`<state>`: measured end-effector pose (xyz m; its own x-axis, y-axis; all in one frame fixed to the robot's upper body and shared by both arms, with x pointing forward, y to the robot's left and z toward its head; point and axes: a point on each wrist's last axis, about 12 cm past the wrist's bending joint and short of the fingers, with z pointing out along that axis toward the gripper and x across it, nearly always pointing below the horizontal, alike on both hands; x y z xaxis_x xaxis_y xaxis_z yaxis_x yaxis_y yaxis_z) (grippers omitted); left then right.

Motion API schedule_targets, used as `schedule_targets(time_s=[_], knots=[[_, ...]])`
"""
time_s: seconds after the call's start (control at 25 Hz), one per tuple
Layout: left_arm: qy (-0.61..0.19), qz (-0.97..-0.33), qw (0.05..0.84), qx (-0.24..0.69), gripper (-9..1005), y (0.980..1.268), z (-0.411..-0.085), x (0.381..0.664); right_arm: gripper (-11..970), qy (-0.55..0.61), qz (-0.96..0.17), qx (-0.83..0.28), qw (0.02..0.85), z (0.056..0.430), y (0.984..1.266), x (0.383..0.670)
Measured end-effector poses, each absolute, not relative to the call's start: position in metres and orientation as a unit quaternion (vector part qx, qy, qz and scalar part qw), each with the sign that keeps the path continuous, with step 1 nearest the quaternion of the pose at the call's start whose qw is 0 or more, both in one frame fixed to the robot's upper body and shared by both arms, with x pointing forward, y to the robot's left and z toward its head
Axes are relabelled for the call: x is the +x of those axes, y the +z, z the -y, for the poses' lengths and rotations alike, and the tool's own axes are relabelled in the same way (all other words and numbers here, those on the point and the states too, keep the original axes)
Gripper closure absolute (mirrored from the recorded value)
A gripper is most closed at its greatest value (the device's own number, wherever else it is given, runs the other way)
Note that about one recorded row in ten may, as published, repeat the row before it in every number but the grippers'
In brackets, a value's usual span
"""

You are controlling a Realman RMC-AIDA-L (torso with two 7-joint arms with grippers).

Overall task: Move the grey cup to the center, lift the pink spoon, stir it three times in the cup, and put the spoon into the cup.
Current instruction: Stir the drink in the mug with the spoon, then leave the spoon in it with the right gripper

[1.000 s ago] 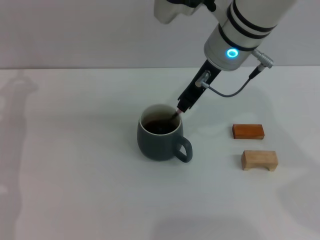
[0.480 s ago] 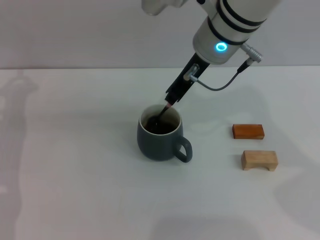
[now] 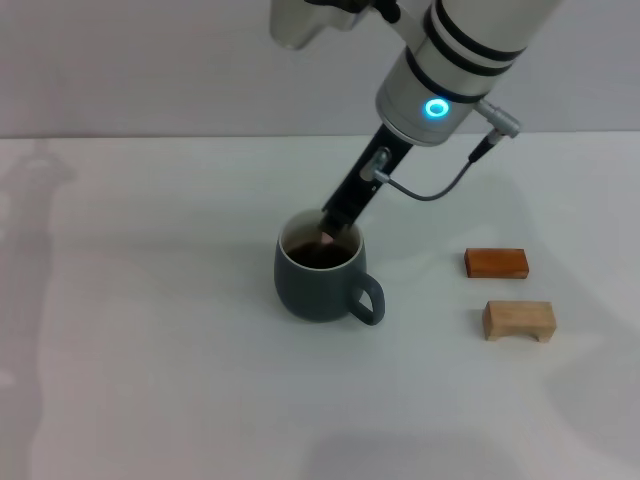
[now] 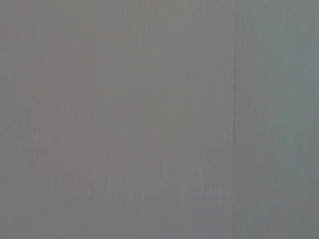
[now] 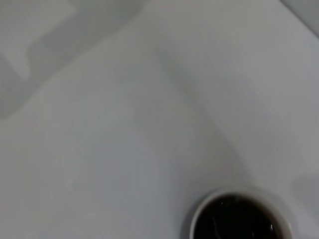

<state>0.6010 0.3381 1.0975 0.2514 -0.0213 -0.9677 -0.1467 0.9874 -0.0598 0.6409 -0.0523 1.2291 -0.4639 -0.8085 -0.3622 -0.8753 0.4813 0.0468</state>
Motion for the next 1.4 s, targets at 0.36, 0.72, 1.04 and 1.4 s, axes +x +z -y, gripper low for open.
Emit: schedule_targets(time_s=[0.36, 0.72, 1.04, 1.4], knots=[[0.039, -0.61, 0.789, -0.069, 882, 1.098, -0.337, 0.601, 834, 0.074, -0.853, -0.487, 0.173, 0.058, 1.227, 0.652], [0.039, -0.61, 0.788, -0.069, 880, 1.097, -0.338, 0.601, 834, 0.107, -0.849, -0.498, 0.141, 0.053, 1.224, 0.641], [0.04, -0.61, 0.788, -0.069, 879, 1.097, -0.339, 0.6, 833, 0.081, -0.854, -0.487, 0.162, 0.058, 1.223, 0.65], [0.04, -0.609, 0.789, -0.068, 877, 1.098, -0.339, 0.601, 833, 0.081, -0.855, -0.487, 0.159, 0.058, 1.222, 0.649]])
